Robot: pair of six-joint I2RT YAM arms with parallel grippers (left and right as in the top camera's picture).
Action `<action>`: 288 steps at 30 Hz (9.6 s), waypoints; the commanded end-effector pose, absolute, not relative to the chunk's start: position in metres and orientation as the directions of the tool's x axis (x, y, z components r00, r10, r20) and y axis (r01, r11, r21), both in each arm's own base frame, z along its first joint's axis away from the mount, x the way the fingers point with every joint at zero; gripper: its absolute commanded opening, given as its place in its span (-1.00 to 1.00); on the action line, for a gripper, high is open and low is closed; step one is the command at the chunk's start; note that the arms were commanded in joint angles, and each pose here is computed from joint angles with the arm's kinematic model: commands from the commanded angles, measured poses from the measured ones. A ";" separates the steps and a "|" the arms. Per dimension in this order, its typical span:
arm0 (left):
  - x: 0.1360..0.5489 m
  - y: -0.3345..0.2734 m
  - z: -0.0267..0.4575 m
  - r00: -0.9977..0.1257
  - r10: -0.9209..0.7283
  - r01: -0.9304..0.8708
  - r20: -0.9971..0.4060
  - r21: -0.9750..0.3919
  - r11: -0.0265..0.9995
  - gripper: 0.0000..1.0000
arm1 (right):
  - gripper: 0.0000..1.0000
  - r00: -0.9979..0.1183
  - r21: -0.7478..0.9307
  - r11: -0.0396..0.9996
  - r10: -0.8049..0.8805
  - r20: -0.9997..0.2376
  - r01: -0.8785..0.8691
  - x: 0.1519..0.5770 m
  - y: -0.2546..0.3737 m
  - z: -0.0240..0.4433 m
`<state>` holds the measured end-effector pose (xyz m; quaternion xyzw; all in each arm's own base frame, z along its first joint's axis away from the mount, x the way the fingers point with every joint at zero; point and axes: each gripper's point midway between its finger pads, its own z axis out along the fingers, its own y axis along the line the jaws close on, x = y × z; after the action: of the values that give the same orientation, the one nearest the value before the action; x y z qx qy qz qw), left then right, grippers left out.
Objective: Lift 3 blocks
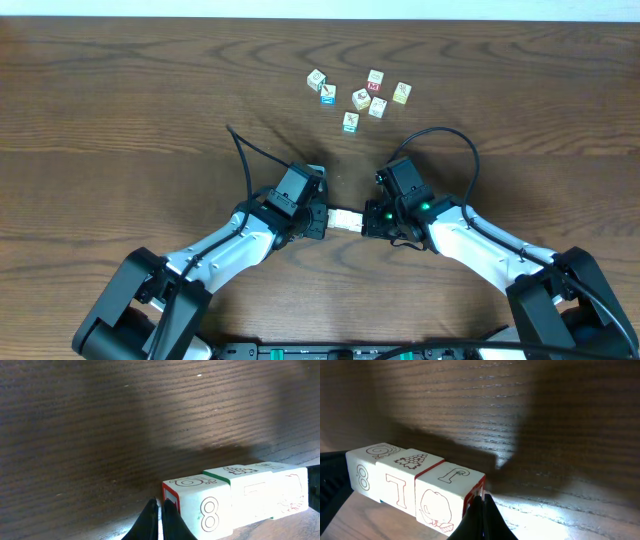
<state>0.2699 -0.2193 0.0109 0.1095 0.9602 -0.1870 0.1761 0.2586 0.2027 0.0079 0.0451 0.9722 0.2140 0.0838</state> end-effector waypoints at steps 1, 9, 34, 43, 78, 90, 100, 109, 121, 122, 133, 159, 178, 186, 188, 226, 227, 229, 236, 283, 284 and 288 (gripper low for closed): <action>0.240 -0.279 0.046 -0.892 0.241 0.424 -0.382 -0.527 0.736 -0.85 | -0.97 -0.992 0.587 0.809 0.087 -0.092 0.016 0.256 0.248 0.037; 0.241 -0.280 0.047 -0.890 0.241 0.428 -0.387 -0.527 0.735 -0.85 | -0.97 -0.991 0.587 0.809 0.077 -0.108 -0.001 0.257 0.249 0.038; 0.244 -0.282 0.065 -0.880 0.232 0.441 -0.415 -0.531 0.724 -0.86 | -0.98 -0.989 0.599 0.797 0.025 -0.148 -0.070 0.265 0.257 0.054; 0.244 -0.282 0.065 -0.880 0.232 0.442 -0.415 -0.531 0.723 -0.85 | -0.97 -0.987 0.592 0.800 -0.003 -0.162 -0.099 0.266 0.258 0.060; 0.250 -0.287 0.083 -0.863 0.218 0.461 -0.455 -0.536 0.707 -0.85 | -0.98 -0.979 0.570 0.805 -0.070 -0.190 -0.168 0.269 0.260 0.074; 0.251 -0.288 0.087 -0.863 0.211 0.459 -0.459 -0.540 0.706 -0.85 | -0.98 -0.979 0.569 0.804 -0.073 -0.191 -0.171 0.270 0.260 0.075; 0.251 -0.288 0.087 -0.863 0.211 0.459 -0.459 -0.540 0.706 -0.85 | -0.98 -0.979 0.570 0.803 -0.072 -0.193 -0.172 0.270 0.260 0.076; 0.253 -0.290 0.091 -0.859 0.207 0.464 -0.467 -0.541 0.702 -0.85 | -0.97 -0.975 0.564 0.803 -0.091 -0.202 -0.192 0.273 0.262 0.087; 0.255 -0.291 0.099 -0.854 0.204 0.469 -0.478 -0.541 0.698 -0.86 | -0.98 -0.975 0.561 0.804 -0.097 -0.200 -0.195 0.272 0.262 0.087; 0.255 -0.291 0.101 -0.853 0.202 0.471 -0.482 -0.542 0.696 -0.86 | -0.97 -0.975 0.561 0.804 -0.098 -0.201 -0.196 0.273 0.262 0.088; 0.255 -0.290 0.111 -0.844 0.194 0.479 -0.500 -0.541 0.691 -0.85 | -0.97 -0.975 0.568 0.799 -0.100 -0.199 -0.198 0.273 0.263 0.091; 0.258 -0.293 0.119 -0.837 0.188 0.487 -0.513 -0.542 0.685 -0.86 | -0.97 -0.966 0.579 0.785 -0.093 -0.242 -0.221 0.273 0.263 0.110; 0.263 -0.297 0.129 -0.833 0.173 0.488 -0.526 -0.549 0.679 -0.85 | -0.97 -0.962 0.581 0.780 -0.094 -0.257 -0.232 0.275 0.264 0.125; 0.264 -0.297 0.132 -0.832 0.168 0.486 -0.528 -0.551 0.678 -0.85 | -0.97 -0.962 0.582 0.780 -0.095 -0.256 -0.232 0.275 0.265 0.126; 0.265 -0.298 0.133 -0.831 0.167 0.487 -0.530 -0.551 0.677 -0.85 | -0.97 -0.962 0.582 0.780 -0.095 -0.257 -0.232 0.275 0.265 0.126; 0.265 -0.294 0.153 -0.812 0.147 0.499 -0.564 -0.541 0.677 -0.86 | -0.97 -0.959 0.587 0.777 -0.075 -0.272 -0.228 0.272 0.261 0.142; 0.265 -0.294 0.152 -0.813 0.148 0.498 -0.563 -0.541 0.678 -0.85 | -0.97 -0.959 0.587 0.777 -0.075 -0.274 -0.228 0.272 0.261 0.142; 0.265 -0.294 0.152 -0.814 0.149 0.497 -0.562 -0.541 0.678 -0.85 | -0.98 -0.958 0.588 0.776 -0.075 -0.276 -0.230 0.272 0.261 0.144; 0.265 -0.294 0.156 -0.809 0.145 0.501 -0.569 -0.541 0.675 -0.85 | -0.98 -0.956 0.589 0.773 -0.074 -0.283 -0.234 0.274 0.262 0.147; 0.267 -0.294 0.174 -0.791 0.130 0.516 -0.597 -0.538 0.667 -0.86 | -0.98 -0.949 0.603 0.757 -0.073 -0.308 -0.253 0.276 0.266 0.171; 0.267 -0.294 0.175 -0.791 0.129 0.516 -0.598 -0.539 0.666 -0.86 | -0.97 -0.949 0.603 0.757 -0.072 -0.308 -0.253 0.276 0.266 0.171; 0.266 -0.293 0.174 -0.794 0.131 0.513 -0.594 -0.538 0.668 -0.85 | -0.97 -0.949 0.603 0.757 -0.072 -0.308 -0.253 0.276 0.266 0.171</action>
<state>0.2966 -0.2308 0.1232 0.1007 0.9251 -0.2269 0.2873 0.3026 0.1921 0.1152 -0.0076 0.9731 0.1578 0.1677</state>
